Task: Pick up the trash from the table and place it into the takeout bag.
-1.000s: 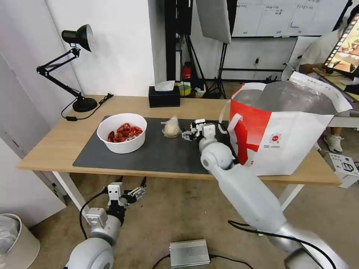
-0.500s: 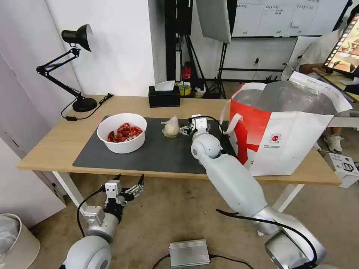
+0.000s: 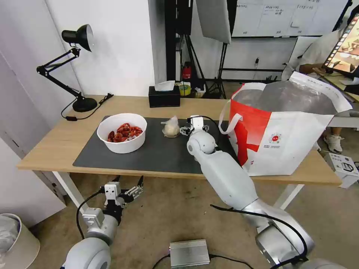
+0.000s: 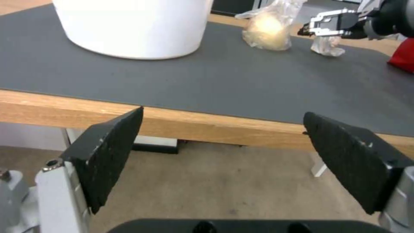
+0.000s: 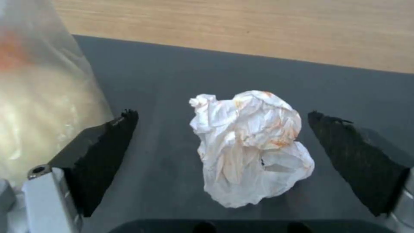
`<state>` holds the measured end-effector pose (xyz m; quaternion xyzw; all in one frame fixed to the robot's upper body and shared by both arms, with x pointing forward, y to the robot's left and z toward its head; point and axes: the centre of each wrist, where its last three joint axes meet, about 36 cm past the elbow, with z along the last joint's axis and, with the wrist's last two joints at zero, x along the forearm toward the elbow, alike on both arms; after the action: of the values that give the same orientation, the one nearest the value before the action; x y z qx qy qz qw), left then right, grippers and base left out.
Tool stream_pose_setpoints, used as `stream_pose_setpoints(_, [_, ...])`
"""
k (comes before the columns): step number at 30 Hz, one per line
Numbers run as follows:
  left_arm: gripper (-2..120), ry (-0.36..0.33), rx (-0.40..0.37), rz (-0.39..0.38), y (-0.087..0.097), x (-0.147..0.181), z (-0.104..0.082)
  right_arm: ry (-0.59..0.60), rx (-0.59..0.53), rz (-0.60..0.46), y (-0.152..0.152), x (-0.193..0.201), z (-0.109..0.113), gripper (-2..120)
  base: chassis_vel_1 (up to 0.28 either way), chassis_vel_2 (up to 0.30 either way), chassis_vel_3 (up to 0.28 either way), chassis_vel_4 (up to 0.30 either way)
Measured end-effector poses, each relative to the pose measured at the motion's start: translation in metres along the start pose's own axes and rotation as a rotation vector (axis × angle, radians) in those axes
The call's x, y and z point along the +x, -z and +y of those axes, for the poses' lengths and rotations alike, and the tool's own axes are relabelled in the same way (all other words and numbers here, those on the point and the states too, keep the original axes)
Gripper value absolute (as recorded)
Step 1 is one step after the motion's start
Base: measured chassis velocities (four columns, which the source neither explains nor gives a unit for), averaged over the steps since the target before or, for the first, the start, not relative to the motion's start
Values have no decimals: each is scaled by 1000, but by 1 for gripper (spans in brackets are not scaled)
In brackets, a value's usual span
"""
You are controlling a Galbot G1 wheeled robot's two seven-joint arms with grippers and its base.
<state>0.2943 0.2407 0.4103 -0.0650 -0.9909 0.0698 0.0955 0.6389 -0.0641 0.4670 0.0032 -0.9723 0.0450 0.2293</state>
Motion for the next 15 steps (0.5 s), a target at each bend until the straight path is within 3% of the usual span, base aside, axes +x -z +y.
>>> stream_pose_setpoints(15, [100,2,-9,-5,2,0,3,-3,-48,43,5,-10,6,96,0,0,0,0])
